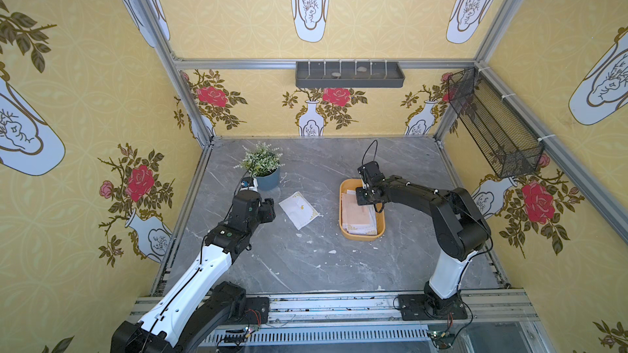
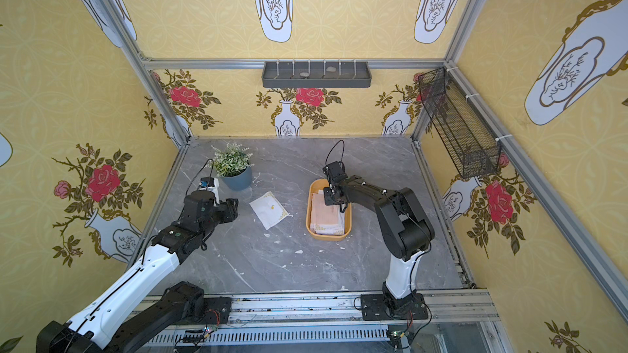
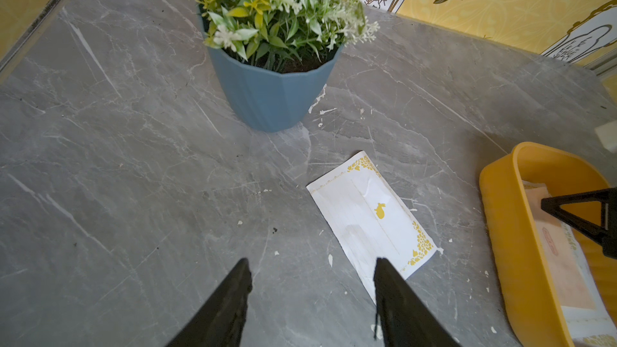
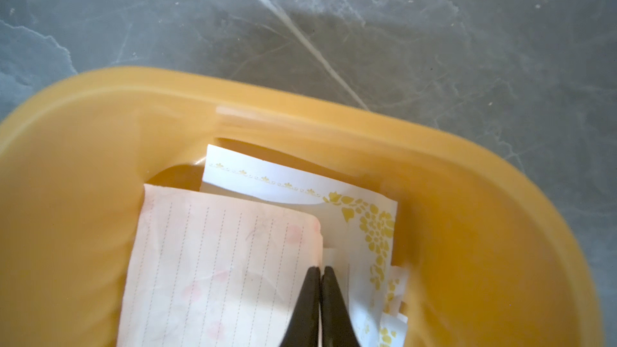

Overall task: Take out the stationery paper from the storage box
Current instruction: Pick up the stationery paper from the storage box.

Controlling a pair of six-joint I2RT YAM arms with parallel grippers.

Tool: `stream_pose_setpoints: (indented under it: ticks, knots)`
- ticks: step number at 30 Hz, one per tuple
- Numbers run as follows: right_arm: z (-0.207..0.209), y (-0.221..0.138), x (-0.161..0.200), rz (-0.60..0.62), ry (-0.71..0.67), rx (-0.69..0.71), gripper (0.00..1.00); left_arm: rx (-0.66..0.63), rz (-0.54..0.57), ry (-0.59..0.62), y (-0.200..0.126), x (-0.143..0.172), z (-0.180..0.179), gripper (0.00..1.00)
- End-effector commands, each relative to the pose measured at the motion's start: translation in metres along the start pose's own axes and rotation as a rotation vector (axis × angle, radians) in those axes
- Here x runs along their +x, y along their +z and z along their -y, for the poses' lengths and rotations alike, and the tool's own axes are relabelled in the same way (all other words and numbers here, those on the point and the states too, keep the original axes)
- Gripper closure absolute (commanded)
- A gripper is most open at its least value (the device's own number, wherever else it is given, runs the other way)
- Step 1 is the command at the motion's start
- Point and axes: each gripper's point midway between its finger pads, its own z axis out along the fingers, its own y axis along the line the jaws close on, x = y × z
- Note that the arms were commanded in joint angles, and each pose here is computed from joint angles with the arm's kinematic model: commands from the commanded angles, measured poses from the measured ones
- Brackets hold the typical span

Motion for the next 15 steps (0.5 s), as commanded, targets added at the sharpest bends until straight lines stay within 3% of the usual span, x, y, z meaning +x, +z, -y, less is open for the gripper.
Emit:
stream_pose_setpoints:
  ticks: [1, 6, 15]
  knots:
    - [0.001, -0.006, -0.007, 0.032, 0.012, 0.011, 1.00, 0.004, 0.006, -0.002, 0.001, 0.001, 0.000, 0.40]
    - [-0.003, -0.026, -0.017, 0.069, -0.001, 0.018, 1.00, 0.083, -0.001, -0.007, 0.004, 0.002, 0.014, 0.40]
    - [-0.009, -0.084, -0.041, 0.178, 0.012, -0.032, 1.00, 0.500, 0.016, -0.087, 0.009, -0.006, 0.088, 0.23]
